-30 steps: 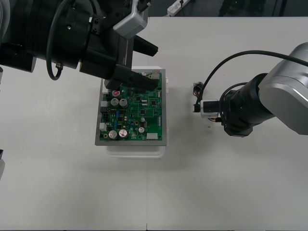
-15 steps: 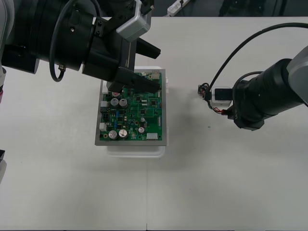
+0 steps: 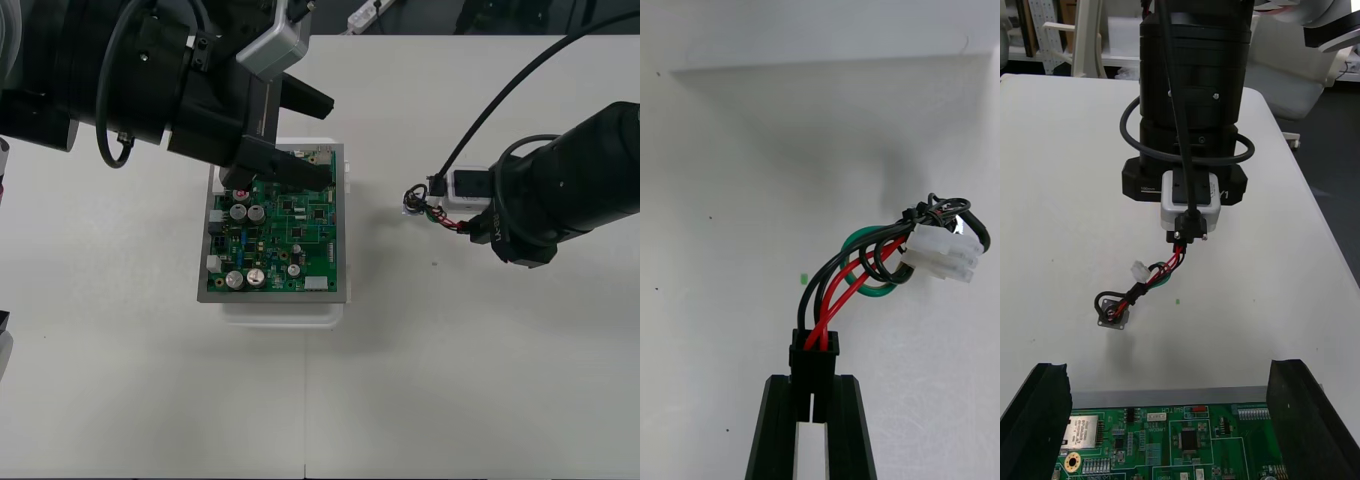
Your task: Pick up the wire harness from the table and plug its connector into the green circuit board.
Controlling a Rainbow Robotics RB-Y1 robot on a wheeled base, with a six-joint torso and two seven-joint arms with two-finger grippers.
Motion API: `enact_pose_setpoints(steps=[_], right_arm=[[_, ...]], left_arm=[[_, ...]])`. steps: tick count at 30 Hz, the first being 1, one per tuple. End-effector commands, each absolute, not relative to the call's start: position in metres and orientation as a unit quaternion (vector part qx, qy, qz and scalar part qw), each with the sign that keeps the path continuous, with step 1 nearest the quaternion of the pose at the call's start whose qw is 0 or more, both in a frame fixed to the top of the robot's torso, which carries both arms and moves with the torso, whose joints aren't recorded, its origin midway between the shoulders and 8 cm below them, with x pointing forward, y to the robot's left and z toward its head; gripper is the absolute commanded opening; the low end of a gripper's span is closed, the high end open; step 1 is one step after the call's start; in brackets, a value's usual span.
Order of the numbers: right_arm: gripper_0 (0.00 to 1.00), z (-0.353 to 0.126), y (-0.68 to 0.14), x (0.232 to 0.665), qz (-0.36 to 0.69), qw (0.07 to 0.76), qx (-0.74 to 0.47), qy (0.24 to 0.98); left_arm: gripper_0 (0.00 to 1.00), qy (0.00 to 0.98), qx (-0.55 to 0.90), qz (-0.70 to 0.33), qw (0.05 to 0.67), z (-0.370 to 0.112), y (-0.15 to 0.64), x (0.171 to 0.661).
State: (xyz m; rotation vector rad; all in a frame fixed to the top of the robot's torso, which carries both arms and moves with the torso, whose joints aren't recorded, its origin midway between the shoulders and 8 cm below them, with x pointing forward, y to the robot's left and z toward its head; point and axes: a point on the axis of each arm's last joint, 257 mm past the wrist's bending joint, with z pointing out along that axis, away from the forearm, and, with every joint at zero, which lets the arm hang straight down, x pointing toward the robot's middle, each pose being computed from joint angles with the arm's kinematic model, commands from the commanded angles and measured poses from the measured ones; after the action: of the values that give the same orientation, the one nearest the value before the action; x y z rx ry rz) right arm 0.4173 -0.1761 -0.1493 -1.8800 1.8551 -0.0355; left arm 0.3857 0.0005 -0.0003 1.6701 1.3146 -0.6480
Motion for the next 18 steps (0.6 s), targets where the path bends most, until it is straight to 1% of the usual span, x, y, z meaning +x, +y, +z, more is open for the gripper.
enact_pose_setpoints(steps=[1, 12, 18], right_arm=[[0.0, -0.11, -0.175, 0.419, -0.011, 0.28, -0.672, 0.686], [0.0, -0.104, -0.166, 0.405, 0.022, 0.281, -0.675, 0.682], [0.0, -0.102, -0.154, 0.388, 0.064, 0.276, -0.678, 0.678]], left_arm=[[0.76, 0.509, 0.672, -0.256, 0.474, 0.027, 0.004, 0.386], [0.76, 0.505, 0.661, -0.303, 0.464, 0.038, 0.018, 0.377], [0.76, 0.502, 0.667, -0.311, 0.455, 0.041, 0.034, 0.372]])
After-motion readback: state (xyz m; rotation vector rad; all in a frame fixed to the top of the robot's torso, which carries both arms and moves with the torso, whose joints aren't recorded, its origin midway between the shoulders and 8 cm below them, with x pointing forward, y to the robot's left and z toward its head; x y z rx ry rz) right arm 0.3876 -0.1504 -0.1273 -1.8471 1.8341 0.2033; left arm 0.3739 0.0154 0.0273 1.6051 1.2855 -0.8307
